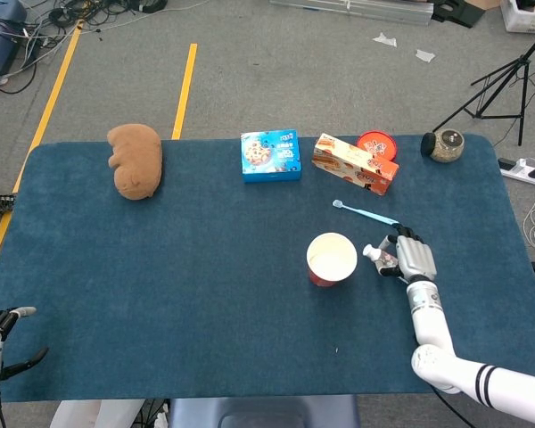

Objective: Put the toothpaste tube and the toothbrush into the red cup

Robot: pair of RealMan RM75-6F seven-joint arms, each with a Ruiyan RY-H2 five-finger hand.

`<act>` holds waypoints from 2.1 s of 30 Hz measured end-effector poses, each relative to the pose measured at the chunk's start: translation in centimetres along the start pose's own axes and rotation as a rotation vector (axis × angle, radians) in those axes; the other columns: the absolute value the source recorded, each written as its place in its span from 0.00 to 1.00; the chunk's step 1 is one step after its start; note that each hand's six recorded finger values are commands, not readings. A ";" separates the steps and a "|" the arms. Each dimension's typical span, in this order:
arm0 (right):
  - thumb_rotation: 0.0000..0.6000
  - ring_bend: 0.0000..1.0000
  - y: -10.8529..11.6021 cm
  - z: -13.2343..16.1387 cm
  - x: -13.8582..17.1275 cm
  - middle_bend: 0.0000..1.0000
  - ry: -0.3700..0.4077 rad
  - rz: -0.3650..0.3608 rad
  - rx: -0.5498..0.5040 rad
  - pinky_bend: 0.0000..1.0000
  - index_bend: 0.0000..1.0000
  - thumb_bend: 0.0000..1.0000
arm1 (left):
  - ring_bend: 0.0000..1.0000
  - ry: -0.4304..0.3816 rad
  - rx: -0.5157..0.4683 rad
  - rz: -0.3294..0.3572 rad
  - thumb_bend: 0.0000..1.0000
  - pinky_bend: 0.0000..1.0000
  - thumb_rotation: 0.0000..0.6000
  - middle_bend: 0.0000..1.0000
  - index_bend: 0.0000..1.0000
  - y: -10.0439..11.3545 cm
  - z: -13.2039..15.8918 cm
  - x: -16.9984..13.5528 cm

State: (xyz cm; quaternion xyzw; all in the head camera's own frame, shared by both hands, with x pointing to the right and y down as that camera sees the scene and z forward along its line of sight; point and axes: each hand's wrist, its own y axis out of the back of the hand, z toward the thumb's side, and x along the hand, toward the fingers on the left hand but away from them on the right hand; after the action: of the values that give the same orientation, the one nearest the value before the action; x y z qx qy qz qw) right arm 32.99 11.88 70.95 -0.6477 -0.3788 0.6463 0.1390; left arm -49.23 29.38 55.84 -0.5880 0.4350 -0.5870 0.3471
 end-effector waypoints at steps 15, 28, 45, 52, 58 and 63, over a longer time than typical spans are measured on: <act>1.00 0.00 4.9 -1.8 2.4 0.12 0.017 -0.124 -0.117 0.13 0.57 0.31 | 0.33 -0.017 0.013 0.001 0.00 0.42 1.00 0.37 0.32 0.1 0.9 0.3; 1.00 0.00 9.3 -0.4 4.9 0.13 0.100 -0.218 -0.205 0.12 0.58 0.31 | 0.33 -0.022 0.015 0.006 0.00 0.42 1.00 0.37 0.32 0.4 1.1 0.4; 1.00 0.00 15.5 5.0 10.3 0.14 0.327 -0.335 -0.296 0.12 0.58 0.31 | 0.33 -0.032 0.022 0.021 0.00 0.42 1.00 0.37 0.32 1.1 1.5 0.5; 1.00 0.00 15.6 7.4 11.6 0.14 0.408 -0.325 -0.303 0.12 0.58 0.31 | 0.33 -0.023 0.021 0.023 0.00 0.42 1.00 0.37 0.32 1.2 1.2 0.3; 1.00 0.00 14.1 8.8 11.9 0.14 0.440 -0.281 -0.277 0.12 0.58 0.31 | 0.33 -0.013 0.017 0.020 0.00 0.42 1.00 0.37 0.32 1.0 0.8 0.1; 1.00 0.00 12.8 9.5 11.8 0.14 0.453 -0.249 -0.262 0.12 0.58 0.31 | 0.33 -0.005 0.014 0.020 0.00 0.42 1.00 0.37 0.32 1.1 0.5 -0.1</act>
State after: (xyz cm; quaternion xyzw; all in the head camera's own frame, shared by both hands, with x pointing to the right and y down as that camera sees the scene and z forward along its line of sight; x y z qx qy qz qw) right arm 26.55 8.22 52.58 -0.7364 -0.4951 0.4087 0.2134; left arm -48.83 29.00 54.81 -0.5825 0.4358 -0.5852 0.3582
